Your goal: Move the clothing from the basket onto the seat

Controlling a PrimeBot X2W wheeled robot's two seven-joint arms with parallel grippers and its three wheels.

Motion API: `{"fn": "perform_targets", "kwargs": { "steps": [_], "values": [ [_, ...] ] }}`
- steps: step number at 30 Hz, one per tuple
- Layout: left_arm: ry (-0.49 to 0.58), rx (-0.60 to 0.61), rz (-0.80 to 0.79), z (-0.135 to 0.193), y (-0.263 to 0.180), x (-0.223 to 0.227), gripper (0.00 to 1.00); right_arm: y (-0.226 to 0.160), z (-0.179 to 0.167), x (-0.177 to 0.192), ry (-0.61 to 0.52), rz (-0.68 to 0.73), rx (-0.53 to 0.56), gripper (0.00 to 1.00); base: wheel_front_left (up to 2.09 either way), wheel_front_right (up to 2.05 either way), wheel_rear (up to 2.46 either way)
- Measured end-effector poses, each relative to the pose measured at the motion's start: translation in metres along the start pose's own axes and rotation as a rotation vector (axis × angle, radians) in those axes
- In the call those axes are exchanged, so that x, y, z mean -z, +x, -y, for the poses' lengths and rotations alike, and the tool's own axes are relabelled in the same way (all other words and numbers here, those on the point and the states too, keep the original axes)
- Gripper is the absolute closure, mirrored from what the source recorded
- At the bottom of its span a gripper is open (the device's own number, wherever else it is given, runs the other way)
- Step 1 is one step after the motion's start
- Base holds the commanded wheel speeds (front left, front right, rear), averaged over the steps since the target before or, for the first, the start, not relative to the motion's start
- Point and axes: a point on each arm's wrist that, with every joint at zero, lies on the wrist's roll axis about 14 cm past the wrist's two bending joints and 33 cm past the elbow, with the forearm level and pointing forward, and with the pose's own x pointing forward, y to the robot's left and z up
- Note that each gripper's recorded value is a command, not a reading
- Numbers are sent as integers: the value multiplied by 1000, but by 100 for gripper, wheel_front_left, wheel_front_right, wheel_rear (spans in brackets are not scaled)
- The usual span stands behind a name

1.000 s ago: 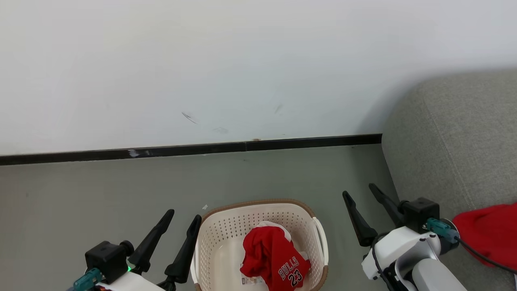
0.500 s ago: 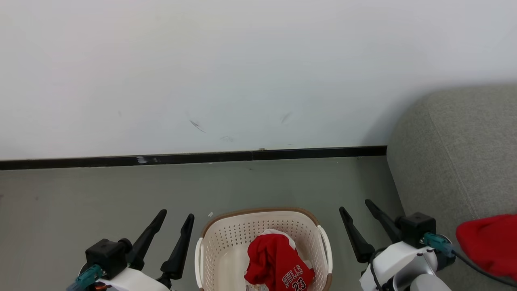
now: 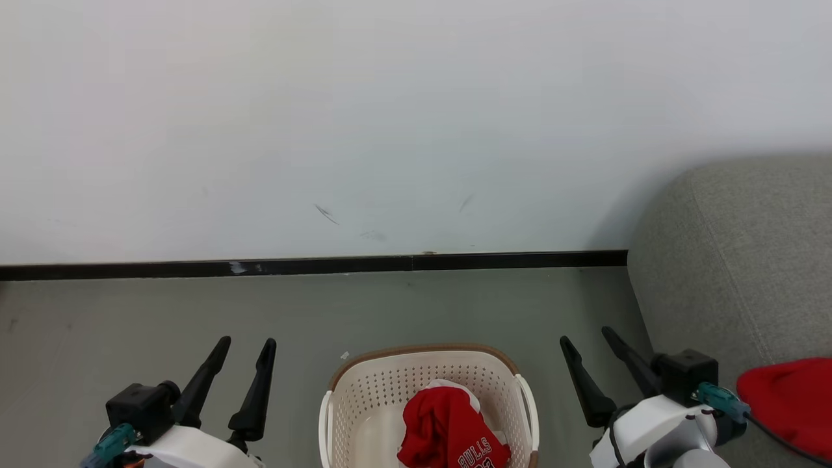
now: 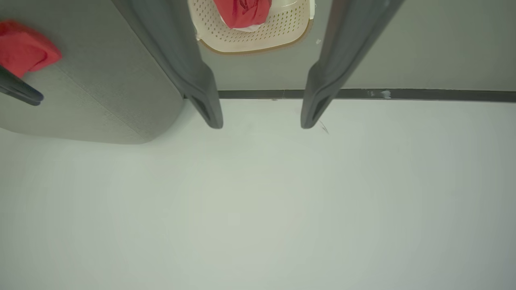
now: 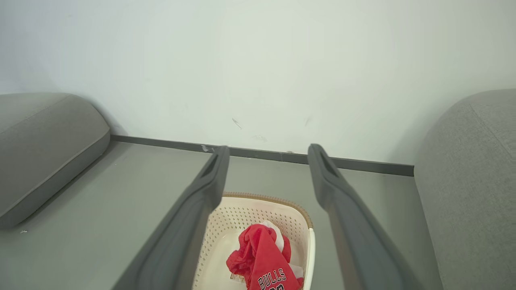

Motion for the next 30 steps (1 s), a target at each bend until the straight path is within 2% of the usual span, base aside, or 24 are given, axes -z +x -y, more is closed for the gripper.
{"fn": "perform_targets", "kwargs": {
  "steps": [8, 19, 30],
  "values": [
    [5, -58, 13, -17, -7, -3, 0, -15, 12, 4, -2, -11, 46, 0, 0, 0, 0],
    [15, -77, 18, -22, -10, -3, 0, -31, 26, 5, 2, -11, 103, 0, 0, 0, 0],
    [1, -82, 24, -22, -7, -2, 0, -31, 30, 1, -17, 0, 113, 0, 0, 0, 0]
  ]
}}
